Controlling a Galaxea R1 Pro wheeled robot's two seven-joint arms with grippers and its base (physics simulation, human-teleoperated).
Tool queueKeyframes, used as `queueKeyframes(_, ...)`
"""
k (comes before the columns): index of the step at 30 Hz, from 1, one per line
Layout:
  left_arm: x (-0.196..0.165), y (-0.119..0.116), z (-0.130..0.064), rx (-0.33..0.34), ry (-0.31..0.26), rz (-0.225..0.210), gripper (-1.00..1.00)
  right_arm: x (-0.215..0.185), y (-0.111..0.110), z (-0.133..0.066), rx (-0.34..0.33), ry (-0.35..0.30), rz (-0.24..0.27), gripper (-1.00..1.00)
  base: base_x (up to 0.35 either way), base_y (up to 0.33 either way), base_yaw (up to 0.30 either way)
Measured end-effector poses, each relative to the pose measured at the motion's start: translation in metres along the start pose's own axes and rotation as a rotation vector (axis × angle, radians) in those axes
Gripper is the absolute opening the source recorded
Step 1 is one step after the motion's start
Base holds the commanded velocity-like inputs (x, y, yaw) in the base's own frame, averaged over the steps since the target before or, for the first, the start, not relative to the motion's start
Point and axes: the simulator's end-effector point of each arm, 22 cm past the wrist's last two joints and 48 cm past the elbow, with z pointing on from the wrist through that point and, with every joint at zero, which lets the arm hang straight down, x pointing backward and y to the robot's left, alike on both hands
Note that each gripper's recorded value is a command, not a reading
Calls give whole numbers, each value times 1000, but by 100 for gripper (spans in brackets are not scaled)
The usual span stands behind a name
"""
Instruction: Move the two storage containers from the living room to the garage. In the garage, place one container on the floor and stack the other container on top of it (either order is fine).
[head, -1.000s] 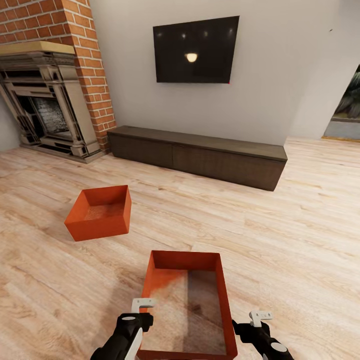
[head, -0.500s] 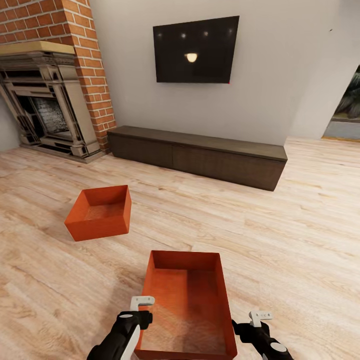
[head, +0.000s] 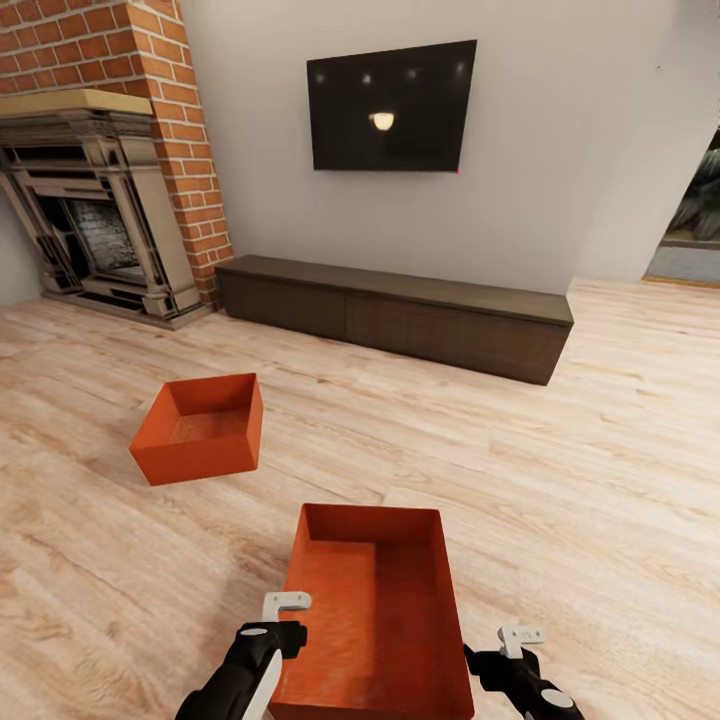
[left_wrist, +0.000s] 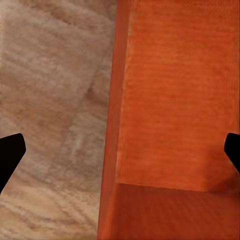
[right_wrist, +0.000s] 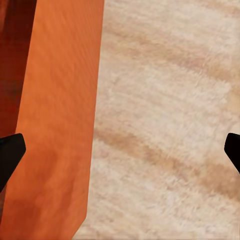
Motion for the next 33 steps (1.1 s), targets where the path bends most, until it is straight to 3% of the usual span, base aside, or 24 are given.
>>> queueKeyframes(30,-17,-2,-11,5,-39,-4,100,-13,2,-6,-3,-23,-5,100,0,0,0)
queueKeyframes(33,-17,-2,-11,5,-40,-4,100,-14,9,-6,-37,-26,-7,100,0,0,0)
